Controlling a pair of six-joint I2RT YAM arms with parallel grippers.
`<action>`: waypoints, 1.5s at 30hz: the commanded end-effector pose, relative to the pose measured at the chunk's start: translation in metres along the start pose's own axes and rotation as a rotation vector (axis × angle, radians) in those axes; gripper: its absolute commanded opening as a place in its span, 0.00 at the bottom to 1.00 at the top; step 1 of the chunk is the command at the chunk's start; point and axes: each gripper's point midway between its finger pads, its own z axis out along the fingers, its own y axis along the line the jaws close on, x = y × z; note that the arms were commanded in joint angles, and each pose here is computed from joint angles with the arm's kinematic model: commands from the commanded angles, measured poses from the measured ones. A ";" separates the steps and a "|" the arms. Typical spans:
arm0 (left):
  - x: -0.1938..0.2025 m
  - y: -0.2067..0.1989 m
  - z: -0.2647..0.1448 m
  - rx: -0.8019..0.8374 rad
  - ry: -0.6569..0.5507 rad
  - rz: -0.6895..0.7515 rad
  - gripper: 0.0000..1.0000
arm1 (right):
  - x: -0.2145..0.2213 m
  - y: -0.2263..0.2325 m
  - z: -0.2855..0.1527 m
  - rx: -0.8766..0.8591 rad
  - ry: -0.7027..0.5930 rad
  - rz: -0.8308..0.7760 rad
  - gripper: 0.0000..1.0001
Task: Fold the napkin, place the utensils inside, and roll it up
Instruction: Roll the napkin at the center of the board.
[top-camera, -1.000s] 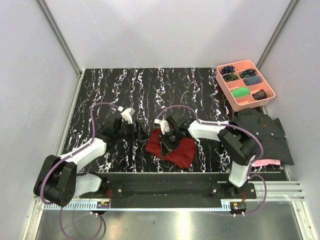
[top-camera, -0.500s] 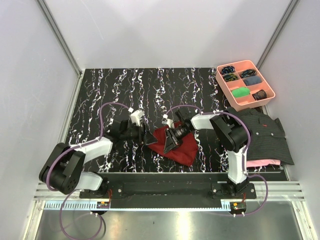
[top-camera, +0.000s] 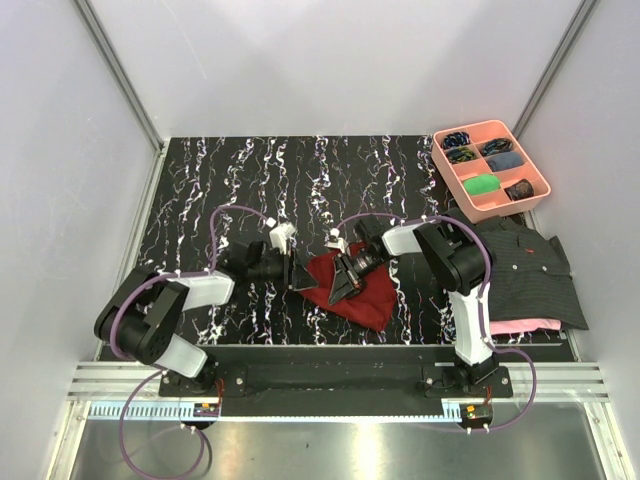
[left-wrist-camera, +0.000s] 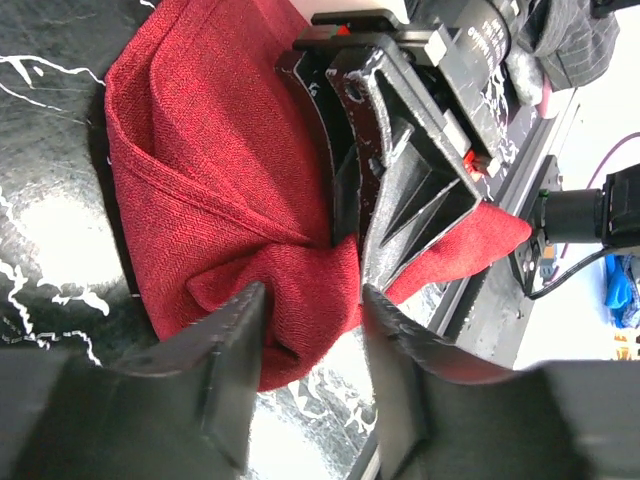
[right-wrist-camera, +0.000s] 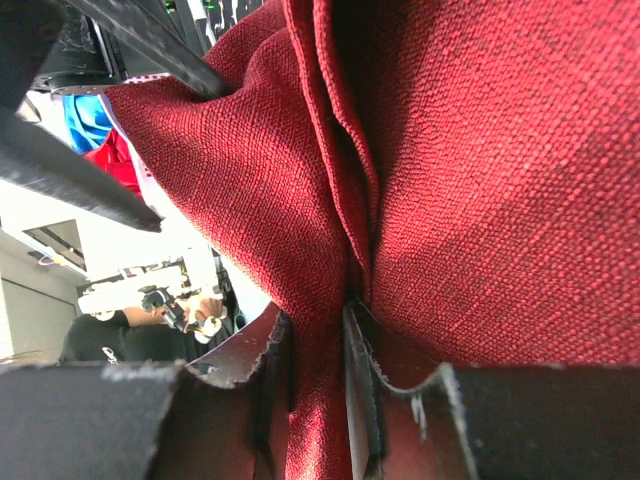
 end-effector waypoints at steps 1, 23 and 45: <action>-0.005 -0.011 0.007 0.078 -0.003 0.037 0.37 | -0.010 -0.016 -0.003 0.046 -0.022 -0.023 0.29; 0.010 0.034 0.021 -0.154 0.194 -0.192 0.00 | -0.057 0.012 -0.063 0.450 -0.241 -0.205 0.73; -0.004 0.039 0.017 -0.144 0.199 -0.273 0.00 | -0.017 0.034 -0.013 0.973 -0.255 -0.681 0.77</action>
